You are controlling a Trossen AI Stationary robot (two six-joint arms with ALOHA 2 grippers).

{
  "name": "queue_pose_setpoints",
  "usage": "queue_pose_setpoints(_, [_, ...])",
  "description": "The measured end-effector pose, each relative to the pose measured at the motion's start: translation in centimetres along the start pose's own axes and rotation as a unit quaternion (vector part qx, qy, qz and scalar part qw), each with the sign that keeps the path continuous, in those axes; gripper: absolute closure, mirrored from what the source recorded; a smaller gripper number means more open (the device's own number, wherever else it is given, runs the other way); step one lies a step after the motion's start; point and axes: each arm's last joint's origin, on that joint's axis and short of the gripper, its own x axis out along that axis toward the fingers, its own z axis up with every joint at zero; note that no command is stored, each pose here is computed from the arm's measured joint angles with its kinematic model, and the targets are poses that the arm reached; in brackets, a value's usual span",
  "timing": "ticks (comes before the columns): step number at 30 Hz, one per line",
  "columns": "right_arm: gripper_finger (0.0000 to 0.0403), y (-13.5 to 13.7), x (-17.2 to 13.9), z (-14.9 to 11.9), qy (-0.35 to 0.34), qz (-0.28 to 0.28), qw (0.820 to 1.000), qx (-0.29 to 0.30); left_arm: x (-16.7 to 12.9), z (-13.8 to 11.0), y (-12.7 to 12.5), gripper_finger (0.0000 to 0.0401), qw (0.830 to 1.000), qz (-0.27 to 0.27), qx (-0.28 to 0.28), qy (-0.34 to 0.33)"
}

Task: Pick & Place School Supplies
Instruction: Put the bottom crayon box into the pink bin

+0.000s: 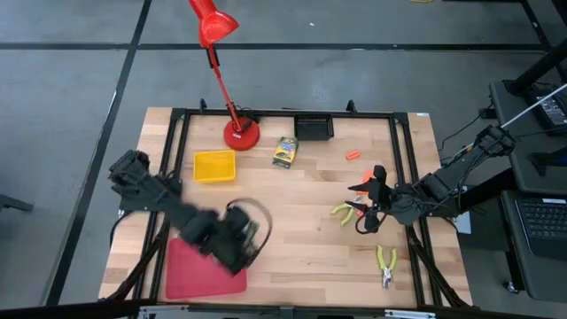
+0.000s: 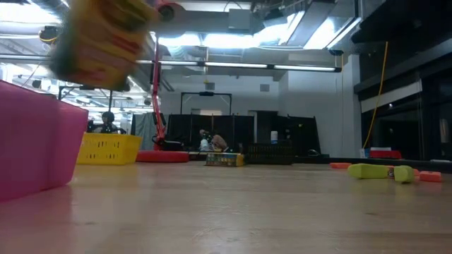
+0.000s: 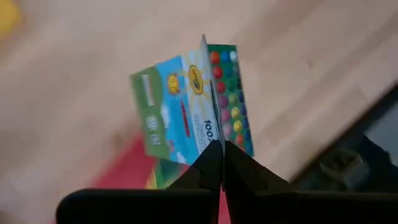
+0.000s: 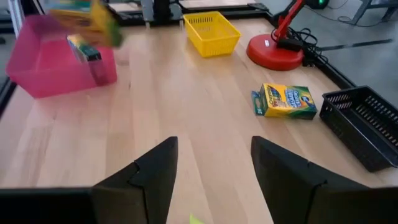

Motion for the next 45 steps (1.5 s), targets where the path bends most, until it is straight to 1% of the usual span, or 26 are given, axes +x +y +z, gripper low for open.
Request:
queue_pose_setpoints(3, [0.0195,0.1,0.0,0.2,-0.007,0.004,1.0,0.005,-0.9,-2.9,0.1,0.0399,1.0,-0.006,-0.015,0.004])
queue_pose_setpoints(5, [0.0195,0.1,0.0,0.2,-0.008,0.004,1.0,0.008,-1.4,-4.3,0.4,0.0399,1.0,-0.008,-0.02,0.004])
queue_pose_setpoints(8, [0.0195,0.1,0.0,0.2,-0.008,0.004,1.0,0.008,-2.1,-6.1,0.9,0.0399,1.0,-0.007,-0.013,0.011])
queue_pose_setpoints(10, [0.0195,0.1,0.0,0.2,-0.008,0.004,1.0,0.008,-2.4,-6.8,1.0,0.0399,1.0,-0.008,-0.004,0.013])
queue_pose_setpoints(14, [0.0195,-0.1,0.1,0.3,-0.008,-0.002,1.0,0.006,-2.5,-7.1,1.1,0.0399,1.0,-0.008,0.006,0.021])
queue_pose_setpoints(18, [0.0195,-0.1,0.2,0.3,-0.007,-0.005,1.0,0.0,-2.5,-7.2,1.1,0.0399,0.999,-0.009,0.03,0.035])
queue_pose_setpoints(21, [0.0195,-0.2,0.2,0.3,-0.006,-0.006,1.0,-0.001,-2.5,-7.3,0.9,0.0399,0.998,-0.019,0.04,0.043])
queue_pose_setpoints(25, [0.0195,-0.2,0.2,0.2,-0.004,-0.007,1.0,0.002,-2.6,-7.6,0.4,0.0399,0.996,-0.047,0.058,0.052])
queue_pose_setpoints(27, [0.0195,-0.2,0.2,0.2,-0.003,-0.007,1.0,0.004,-2.6,-7.7,0.3,0.0399,0.996,-0.05,0.06,0.051])
queue_pose_setpoints(30, [0.0195,-0.2,0.4,-0.2,0.0,-0.009,1.0,0.004,-1.9,-7.9,0.4,0.0399,0.996,-0.05,0.061,0.049])
queue_pose_setpoints(35, [0.0195,-0.3,0.7,-1.1,0.01,-0.014,1.0,0.009,-0.5,-8.6,0.5,0.0399,0.994,-0.047,0.065,0.071])
queue_pose_setpoints(40, [0.0195,-0.4,0.8,-1.2,0.009,-0.016,1.0,0.012,0.1,-9.0,0.7,0.0399,0.993,-0.044,0.071,0.082])
queue_pose_setpoints(45, [0.0195,-0.4,0.8,-1.2,0.004,-0.025,1.0,0.011,0.6,-9.1,1.0,0.0399,0.993,-0.037,0.08,0.073])
